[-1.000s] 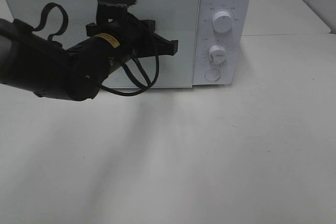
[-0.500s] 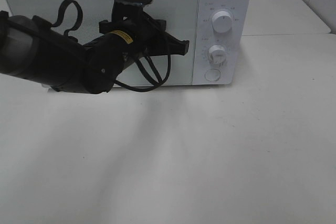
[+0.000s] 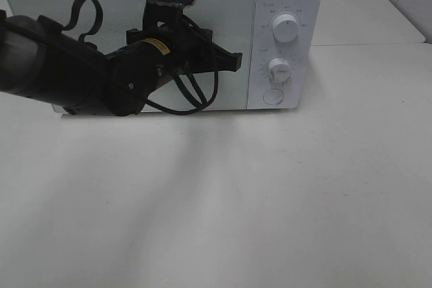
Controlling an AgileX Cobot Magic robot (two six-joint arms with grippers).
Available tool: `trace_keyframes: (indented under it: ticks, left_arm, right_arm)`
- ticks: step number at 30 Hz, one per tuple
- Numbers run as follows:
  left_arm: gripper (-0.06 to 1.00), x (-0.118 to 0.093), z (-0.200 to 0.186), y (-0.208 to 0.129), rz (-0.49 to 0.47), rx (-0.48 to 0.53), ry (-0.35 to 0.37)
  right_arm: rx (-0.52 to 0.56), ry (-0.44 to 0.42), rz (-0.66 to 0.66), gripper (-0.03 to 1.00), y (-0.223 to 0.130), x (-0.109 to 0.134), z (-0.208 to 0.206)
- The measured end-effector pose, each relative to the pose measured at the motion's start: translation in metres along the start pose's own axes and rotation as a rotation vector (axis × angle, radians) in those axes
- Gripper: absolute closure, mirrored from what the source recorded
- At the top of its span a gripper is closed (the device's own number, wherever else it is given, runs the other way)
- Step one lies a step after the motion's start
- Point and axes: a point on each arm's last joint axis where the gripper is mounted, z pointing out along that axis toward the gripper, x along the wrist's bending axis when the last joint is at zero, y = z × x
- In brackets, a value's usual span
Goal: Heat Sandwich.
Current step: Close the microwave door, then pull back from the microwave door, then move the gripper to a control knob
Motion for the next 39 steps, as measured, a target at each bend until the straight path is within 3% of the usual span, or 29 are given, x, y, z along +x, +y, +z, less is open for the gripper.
trace_keyframes:
  ticks: [14, 15, 16, 17, 18, 19, 20, 21, 24, 31, 33, 37, 39]
  left_arm:
    - [0.91, 0.013, -0.050, -0.021, -0.011, 0.115, 0.027]
    - [0.80, 0.014, -0.060, -0.022, -0.006, 0.141, 0.016]
    - [0.80, 0.014, -0.060, -0.022, -0.006, 0.141, 0.016]
    - [0.72, 0.015, -0.065, -0.022, -0.006, 0.155, 0.009]
    - [0.58, 0.015, -0.070, -0.023, -0.006, 0.172, 0.005]
    - [0.25, 0.017, -0.077, -0.026, -0.005, 0.200, -0.001]
    - [0.13, 0.017, -0.081, -0.027, -0.005, 0.211, -0.003]
    - [0.13, 0.017, -0.081, -0.027, -0.005, 0.211, -0.003]
    - [-0.02, 0.020, -0.092, -0.031, -0.004, 0.239, -0.007]
    - [-0.03, 0.019, -0.104, -0.036, 0.009, 0.361, -0.055]
    - [-0.03, 0.023, -0.111, -0.038, 0.020, 0.470, -0.090]
    - [-0.03, 0.032, -0.117, -0.038, -0.008, 0.572, -0.103]
    - [-0.03, 0.042, -0.123, -0.038, -0.049, 0.692, -0.121]
  right_arm:
    - [0.000, 0.000, 0.000, 0.20, 0.000, 0.000, 0.000]
    - [0.000, 0.000, 0.000, 0.20, 0.000, 0.000, 0.000]
    - [0.000, 0.000, 0.000, 0.20, 0.000, 0.000, 0.000]
    - [0.000, 0.000, 0.000, 0.20, 0.000, 0.000, 0.000]
    - [0.000, 0.000, 0.000, 0.20, 0.000, 0.000, 0.000]
    - [0.000, 0.000, 0.000, 0.20, 0.000, 0.000, 0.000]
    - [0.000, 0.000, 0.000, 0.20, 0.000, 0.000, 0.000]
    - [0.000, 0.000, 0.000, 0.20, 0.000, 0.000, 0.000]
    - [0.000, 0.000, 0.000, 0.20, 0.000, 0.000, 0.000]
    - [0.000, 0.000, 0.000, 0.20, 0.000, 0.000, 0.000]
    - [0.000, 0.000, 0.000, 0.20, 0.000, 0.000, 0.000]
    - [0.000, 0.000, 0.000, 0.20, 0.000, 0.000, 0.000]
    - [0.000, 0.000, 0.000, 0.20, 0.000, 0.000, 0.000]
